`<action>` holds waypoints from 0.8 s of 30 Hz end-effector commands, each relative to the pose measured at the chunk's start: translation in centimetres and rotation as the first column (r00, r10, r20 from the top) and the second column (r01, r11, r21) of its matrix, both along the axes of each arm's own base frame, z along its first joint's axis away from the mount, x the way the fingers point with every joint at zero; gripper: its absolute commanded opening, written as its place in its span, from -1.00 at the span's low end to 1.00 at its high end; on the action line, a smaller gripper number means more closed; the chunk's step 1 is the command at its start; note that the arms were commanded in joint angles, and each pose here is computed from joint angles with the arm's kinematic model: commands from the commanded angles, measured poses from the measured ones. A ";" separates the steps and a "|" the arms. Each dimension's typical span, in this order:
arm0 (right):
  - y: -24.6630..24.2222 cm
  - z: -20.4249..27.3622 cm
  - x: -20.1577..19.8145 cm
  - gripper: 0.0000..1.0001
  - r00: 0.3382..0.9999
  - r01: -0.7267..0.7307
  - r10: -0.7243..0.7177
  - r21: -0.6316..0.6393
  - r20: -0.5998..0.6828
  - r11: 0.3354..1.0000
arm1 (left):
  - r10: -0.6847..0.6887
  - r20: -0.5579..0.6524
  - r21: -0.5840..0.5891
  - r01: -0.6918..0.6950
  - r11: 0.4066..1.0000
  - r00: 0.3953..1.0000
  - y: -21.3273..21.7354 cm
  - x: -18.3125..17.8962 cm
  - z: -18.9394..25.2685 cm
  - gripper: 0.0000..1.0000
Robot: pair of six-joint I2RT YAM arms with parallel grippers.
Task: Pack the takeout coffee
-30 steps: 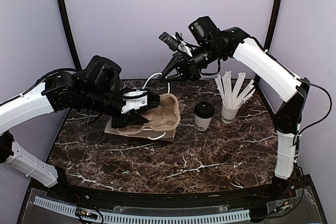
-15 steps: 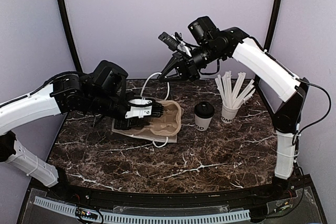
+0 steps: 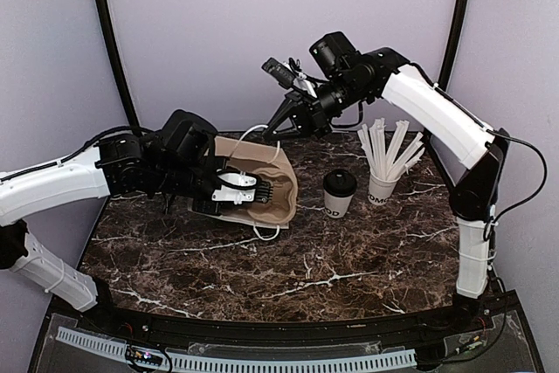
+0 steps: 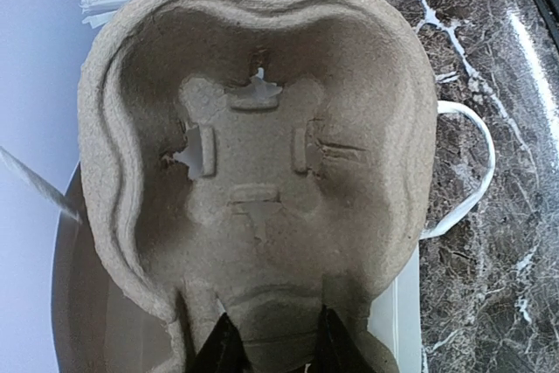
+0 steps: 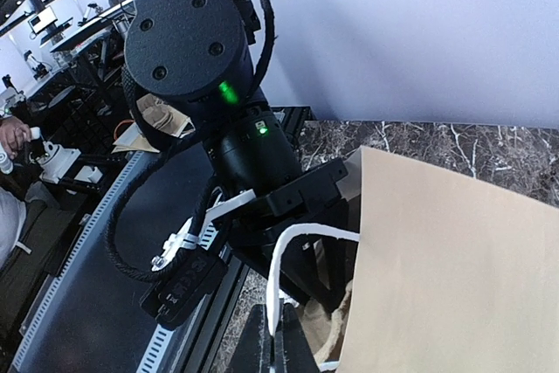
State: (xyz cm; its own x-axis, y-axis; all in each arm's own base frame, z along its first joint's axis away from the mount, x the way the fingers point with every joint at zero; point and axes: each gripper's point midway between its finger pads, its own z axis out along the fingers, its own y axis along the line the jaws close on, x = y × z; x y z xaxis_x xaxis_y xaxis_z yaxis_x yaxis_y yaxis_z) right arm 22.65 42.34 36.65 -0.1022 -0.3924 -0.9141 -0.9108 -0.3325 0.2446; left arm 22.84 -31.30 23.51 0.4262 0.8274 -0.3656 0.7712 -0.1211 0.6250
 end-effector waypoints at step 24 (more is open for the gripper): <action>0.7 0.4 1.6 -1.00 0.995 0.057 -0.056 0.016 -0.077 0.998 | -0.018 0.213 0.079 0.002 0.997 0.977 1.2 0.1 4.2 -0.54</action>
